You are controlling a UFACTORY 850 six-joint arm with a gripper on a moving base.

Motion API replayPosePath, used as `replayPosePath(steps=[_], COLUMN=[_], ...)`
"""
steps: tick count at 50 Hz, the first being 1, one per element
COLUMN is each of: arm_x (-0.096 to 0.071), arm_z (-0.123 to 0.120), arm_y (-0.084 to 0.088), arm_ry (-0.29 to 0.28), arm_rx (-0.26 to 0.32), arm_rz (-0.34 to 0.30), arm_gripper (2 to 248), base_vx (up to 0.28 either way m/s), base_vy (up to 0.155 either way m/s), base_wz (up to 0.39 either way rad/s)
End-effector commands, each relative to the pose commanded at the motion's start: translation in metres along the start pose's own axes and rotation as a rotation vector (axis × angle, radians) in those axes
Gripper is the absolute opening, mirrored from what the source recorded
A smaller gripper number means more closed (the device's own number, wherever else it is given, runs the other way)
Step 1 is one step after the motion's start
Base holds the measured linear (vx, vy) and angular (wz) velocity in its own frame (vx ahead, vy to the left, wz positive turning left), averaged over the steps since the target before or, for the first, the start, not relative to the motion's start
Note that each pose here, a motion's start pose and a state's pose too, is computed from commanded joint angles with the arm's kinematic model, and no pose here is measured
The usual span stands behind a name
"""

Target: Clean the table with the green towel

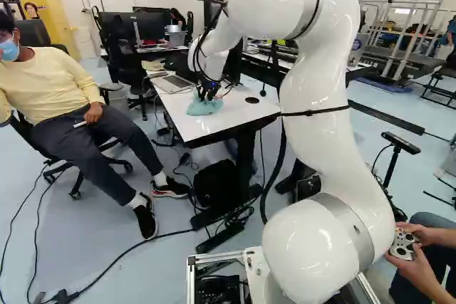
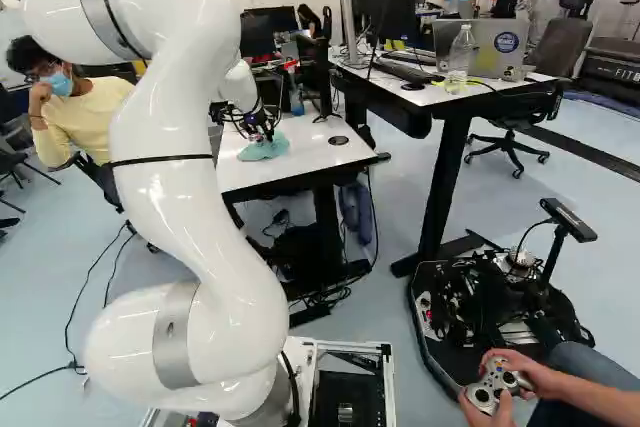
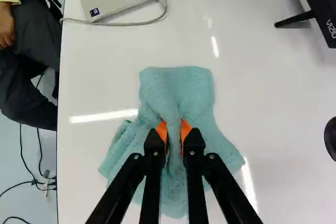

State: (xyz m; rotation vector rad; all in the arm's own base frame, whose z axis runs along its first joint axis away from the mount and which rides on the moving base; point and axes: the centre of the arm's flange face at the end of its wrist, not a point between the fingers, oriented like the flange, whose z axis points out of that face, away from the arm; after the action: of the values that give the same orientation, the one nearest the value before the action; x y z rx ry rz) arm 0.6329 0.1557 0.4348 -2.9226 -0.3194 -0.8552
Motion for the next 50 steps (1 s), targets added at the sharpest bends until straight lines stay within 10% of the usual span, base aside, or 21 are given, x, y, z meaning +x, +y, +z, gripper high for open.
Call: replayPosePath(steps=[50], arm_x=[-0.051], arm_z=[-0.036], arm_y=[-0.041], arm_ry=[-0.044], arm_rx=[0.036], arm_rz=[-0.060], arm_gripper=[50], base_vx=[0.000], base_vy=[0.000], base_wz=[0.000])
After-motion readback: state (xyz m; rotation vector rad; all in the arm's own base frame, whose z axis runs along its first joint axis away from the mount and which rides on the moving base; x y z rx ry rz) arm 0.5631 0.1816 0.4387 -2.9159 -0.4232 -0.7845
